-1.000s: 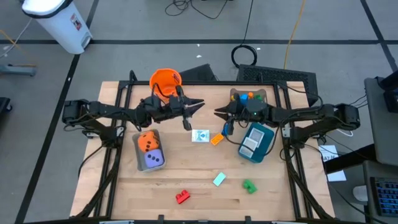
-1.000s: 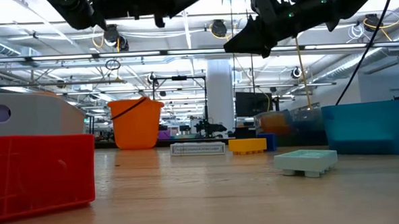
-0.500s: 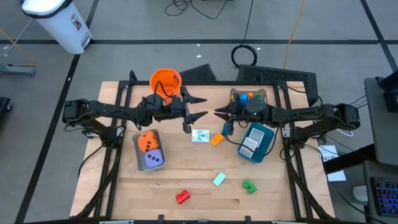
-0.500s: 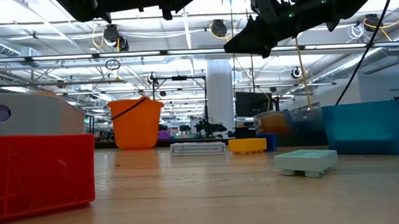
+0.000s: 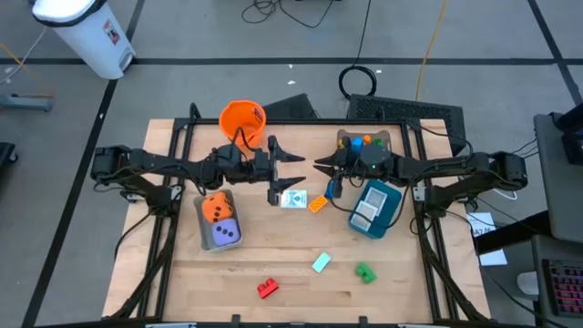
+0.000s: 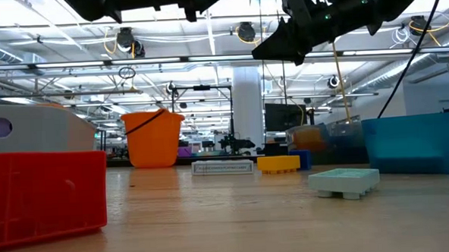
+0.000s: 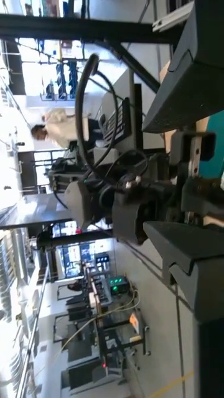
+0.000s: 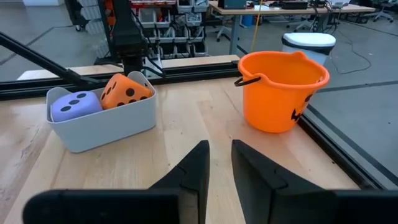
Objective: Pick & Place Toys
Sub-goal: Put the blue game piece into the black bin
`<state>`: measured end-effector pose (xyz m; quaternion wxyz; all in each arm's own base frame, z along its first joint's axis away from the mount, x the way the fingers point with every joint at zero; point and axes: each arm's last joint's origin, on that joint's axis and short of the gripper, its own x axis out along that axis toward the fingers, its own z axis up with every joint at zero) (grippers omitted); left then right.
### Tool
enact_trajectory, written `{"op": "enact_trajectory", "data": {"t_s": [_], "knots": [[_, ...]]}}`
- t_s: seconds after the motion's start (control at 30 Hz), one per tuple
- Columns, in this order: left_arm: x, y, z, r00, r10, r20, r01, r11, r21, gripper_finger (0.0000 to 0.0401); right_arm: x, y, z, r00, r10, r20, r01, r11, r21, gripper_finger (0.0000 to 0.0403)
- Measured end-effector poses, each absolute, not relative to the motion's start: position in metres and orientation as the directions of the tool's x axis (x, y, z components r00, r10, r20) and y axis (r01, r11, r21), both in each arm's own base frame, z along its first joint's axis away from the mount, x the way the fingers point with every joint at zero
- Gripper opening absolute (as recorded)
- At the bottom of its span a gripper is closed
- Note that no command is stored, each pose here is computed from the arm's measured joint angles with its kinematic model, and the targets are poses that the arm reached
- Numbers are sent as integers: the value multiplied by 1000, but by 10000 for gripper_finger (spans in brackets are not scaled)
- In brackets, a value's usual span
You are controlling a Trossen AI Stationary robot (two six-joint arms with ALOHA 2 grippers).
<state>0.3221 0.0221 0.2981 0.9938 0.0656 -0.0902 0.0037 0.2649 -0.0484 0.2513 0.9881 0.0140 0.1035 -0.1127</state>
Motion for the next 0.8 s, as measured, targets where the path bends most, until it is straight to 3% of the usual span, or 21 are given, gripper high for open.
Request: {"op": "enact_trajectory", "data": {"t_s": [0.33, 0.57, 0.8], "knots": [[323, 5, 298, 983, -58, 176, 60, 998, -8, 253, 265, -48, 251, 953, -220, -208, 226, 974, 4, 59], [323, -14, 298, 977, -119, 175, 120, 993, 5, 253, 265, -48, 252, 955, -220, -201, 226, 974, 8, 59], [321, -43, 283, 942, -334, 21, 334, 942, -19, 253, 265, -48, 251, 952, -219, -212, 246, 963, 109, 59]]}}
